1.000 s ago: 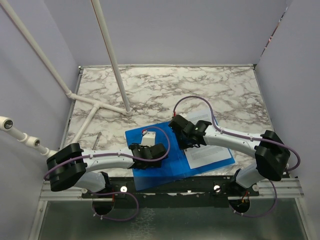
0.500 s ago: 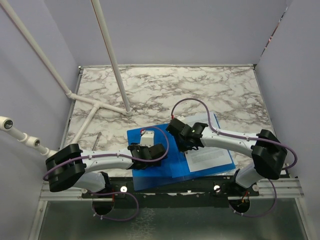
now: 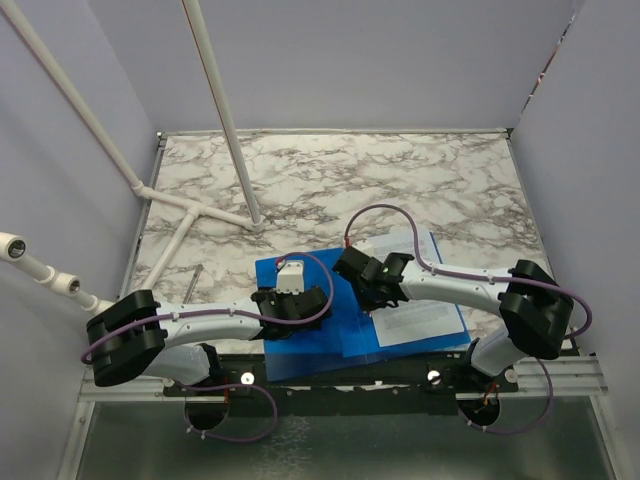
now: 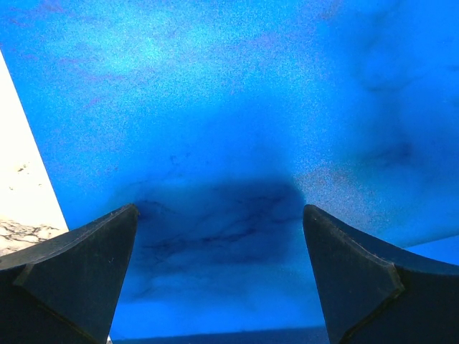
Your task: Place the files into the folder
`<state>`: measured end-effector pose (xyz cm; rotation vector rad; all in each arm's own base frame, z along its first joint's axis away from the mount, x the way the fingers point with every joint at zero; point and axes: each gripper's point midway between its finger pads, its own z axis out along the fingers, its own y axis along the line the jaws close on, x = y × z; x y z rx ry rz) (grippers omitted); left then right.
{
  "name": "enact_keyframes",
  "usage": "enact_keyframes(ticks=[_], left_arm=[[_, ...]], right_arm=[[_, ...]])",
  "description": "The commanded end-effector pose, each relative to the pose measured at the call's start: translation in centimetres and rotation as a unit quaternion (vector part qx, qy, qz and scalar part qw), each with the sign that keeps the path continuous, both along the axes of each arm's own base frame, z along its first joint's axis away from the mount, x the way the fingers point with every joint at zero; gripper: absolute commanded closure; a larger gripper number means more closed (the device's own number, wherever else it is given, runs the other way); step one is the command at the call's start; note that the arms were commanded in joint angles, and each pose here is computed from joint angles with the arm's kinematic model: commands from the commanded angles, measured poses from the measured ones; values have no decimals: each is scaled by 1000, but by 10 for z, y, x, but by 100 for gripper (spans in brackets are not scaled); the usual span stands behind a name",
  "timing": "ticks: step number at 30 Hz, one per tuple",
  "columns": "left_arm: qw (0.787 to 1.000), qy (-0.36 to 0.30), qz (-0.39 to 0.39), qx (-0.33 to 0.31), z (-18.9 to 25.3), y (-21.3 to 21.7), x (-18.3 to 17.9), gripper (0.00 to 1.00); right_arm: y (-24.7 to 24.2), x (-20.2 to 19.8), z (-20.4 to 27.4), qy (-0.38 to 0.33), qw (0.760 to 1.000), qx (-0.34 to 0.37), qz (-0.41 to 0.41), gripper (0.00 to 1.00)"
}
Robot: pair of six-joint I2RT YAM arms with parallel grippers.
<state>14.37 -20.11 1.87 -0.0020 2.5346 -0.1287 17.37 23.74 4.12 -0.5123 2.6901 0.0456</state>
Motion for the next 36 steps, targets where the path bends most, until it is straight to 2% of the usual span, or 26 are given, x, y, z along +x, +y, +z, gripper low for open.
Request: enact_keyframes(ticks=[1,11,20,36], left_arm=[[998,56,13,4,-25,11,-23,1],[998,57,15,-1,-24,10,-23,1],[998,60,11,2,-25,8,-23,1],[998,62,6,3,-29,4,-23,1]], right_arm=[[-29,-21,-24,32,998,-54,-8,100],[-38,-32,-46,50,996,-64,-21,100],[-22,-42,-60,72,997,-16,-27,100],[10,-32,-29,50,996,72,-33,100]])
